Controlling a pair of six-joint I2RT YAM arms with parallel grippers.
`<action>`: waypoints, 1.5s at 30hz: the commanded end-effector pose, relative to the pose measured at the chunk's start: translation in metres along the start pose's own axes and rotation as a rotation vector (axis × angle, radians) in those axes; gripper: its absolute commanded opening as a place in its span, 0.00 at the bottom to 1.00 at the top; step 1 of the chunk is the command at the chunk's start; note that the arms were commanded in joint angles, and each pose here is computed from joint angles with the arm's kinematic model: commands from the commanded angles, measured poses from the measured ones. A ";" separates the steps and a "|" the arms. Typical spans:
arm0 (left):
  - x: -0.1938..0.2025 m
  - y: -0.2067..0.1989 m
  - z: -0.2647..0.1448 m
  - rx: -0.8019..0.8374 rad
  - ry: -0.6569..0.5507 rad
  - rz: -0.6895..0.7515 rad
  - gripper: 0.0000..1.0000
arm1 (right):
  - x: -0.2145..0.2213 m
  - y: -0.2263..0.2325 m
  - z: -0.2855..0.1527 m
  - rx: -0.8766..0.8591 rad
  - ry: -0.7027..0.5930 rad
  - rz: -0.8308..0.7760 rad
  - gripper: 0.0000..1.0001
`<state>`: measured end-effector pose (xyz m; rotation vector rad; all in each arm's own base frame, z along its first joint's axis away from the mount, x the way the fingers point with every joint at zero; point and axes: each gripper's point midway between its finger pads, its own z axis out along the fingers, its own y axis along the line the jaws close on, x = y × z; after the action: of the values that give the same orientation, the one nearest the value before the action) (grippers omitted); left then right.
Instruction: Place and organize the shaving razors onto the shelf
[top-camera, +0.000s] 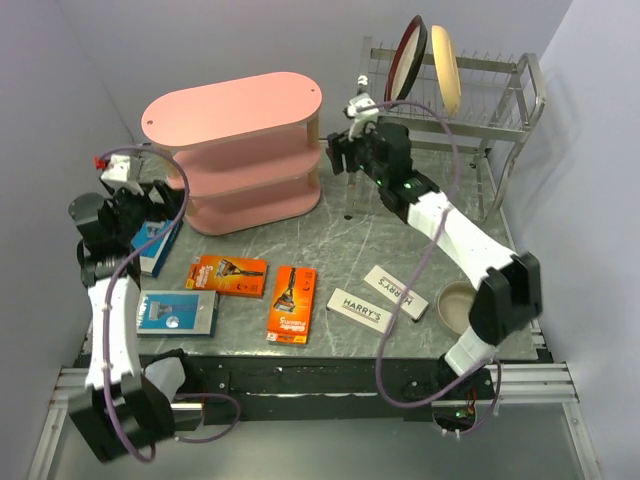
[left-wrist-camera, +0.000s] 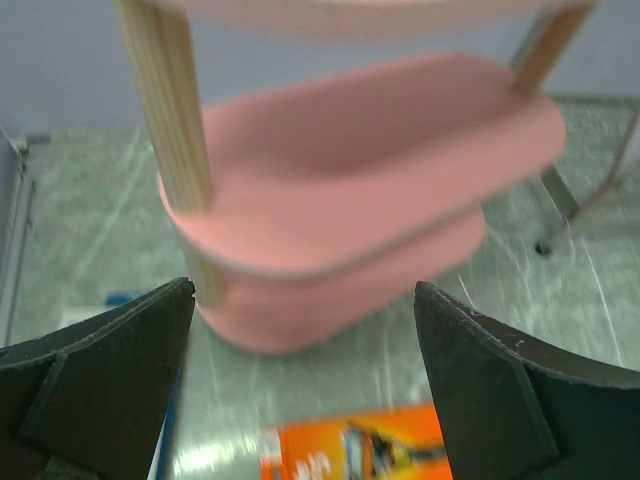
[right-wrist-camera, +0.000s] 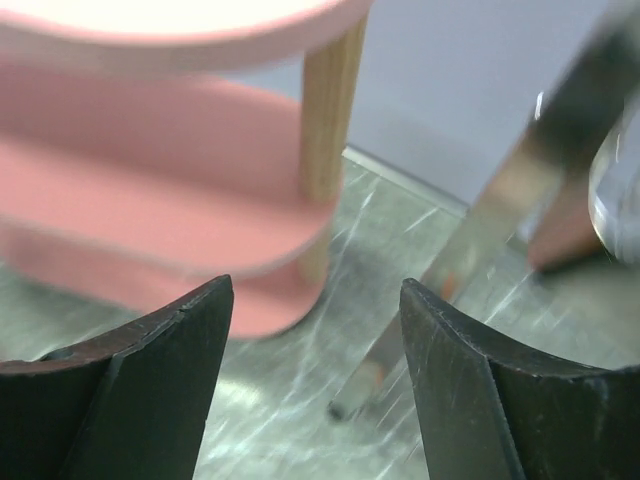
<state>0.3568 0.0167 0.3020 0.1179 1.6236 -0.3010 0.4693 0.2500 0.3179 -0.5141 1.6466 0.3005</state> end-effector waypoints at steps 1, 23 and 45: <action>0.048 -0.025 -0.041 0.026 0.178 -0.037 0.97 | 0.040 0.031 -0.043 -0.066 0.075 0.112 0.75; 0.144 -0.201 -0.069 0.742 0.568 -0.113 0.99 | 0.141 0.155 -0.164 -0.560 0.331 0.424 0.80; 0.288 -0.195 -0.060 0.182 0.871 -0.635 0.89 | 0.225 0.187 -0.159 -0.400 0.606 0.830 0.84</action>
<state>0.2083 -0.1860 0.0427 -0.1040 2.5400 -1.0268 0.2132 0.2899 0.0945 -0.2224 2.3948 1.1689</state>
